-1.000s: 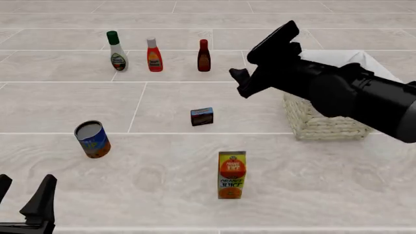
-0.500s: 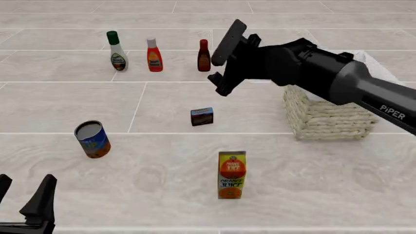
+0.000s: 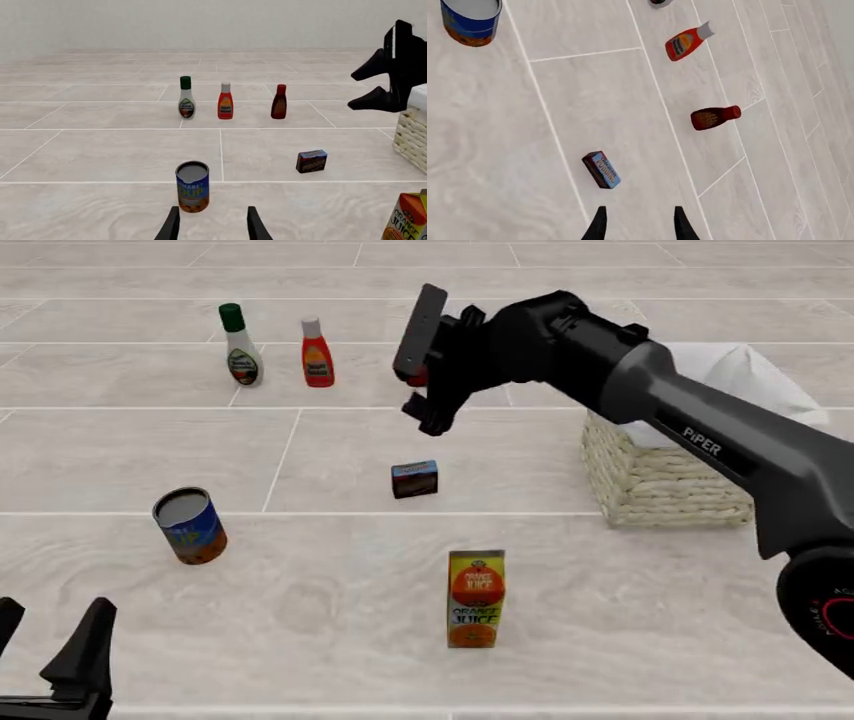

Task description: Pick the chocolate pudding and place it in the basket.

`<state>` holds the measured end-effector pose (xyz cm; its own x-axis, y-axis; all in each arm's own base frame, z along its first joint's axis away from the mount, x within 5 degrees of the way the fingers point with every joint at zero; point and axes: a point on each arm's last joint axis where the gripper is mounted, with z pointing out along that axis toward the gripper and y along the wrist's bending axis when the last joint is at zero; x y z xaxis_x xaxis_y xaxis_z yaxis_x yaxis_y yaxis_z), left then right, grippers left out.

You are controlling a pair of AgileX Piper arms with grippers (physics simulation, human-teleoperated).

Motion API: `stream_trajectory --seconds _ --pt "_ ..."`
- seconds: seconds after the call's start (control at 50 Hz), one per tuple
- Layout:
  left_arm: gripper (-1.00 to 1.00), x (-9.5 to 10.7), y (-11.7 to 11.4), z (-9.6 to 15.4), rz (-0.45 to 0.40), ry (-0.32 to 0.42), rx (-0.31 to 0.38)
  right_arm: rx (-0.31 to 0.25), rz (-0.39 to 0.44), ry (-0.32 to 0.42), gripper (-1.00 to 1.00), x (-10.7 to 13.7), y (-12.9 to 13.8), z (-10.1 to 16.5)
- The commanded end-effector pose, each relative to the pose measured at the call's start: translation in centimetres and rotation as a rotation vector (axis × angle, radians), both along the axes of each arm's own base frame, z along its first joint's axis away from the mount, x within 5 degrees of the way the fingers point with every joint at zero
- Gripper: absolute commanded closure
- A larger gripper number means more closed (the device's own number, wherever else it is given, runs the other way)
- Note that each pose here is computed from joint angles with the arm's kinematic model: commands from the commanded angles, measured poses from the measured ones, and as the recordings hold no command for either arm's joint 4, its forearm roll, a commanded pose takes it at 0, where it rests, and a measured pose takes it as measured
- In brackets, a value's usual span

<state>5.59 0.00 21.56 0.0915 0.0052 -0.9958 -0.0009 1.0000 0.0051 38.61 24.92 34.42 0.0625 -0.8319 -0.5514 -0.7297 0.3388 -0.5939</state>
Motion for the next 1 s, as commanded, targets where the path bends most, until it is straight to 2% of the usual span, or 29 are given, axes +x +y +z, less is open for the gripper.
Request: stream_trajectory --seconds 0.02,0.28,0.4,0.6,1.0 --pt "-1.0 0.0 0.0 -0.1 0.0 0.001 -0.001 -0.07 0.027 0.051 -1.0 0.8 0.7 -1.9" --pt "-1.0 0.0 0.0 -0.1 0.0 0.002 -0.001 -0.133 0.041 0.126 -1.0 1.3 1.1 -3.9" --pt "-1.0 0.0 0.0 -0.1 0.0 0.001 0.0 -0.138 0.042 0.123 -1.0 1.9 1.2 -4.3" --pt "-1.0 0.1 0.0 -0.2 0.0 0.002 -0.001 -0.187 0.055 0.135 -1.0 3.2 0.8 -7.0" --pt "-1.0 0.0 0.0 -0.1 0.0 0.001 -0.001 -0.214 0.052 0.147 -1.0 5.2 0.6 -9.4"
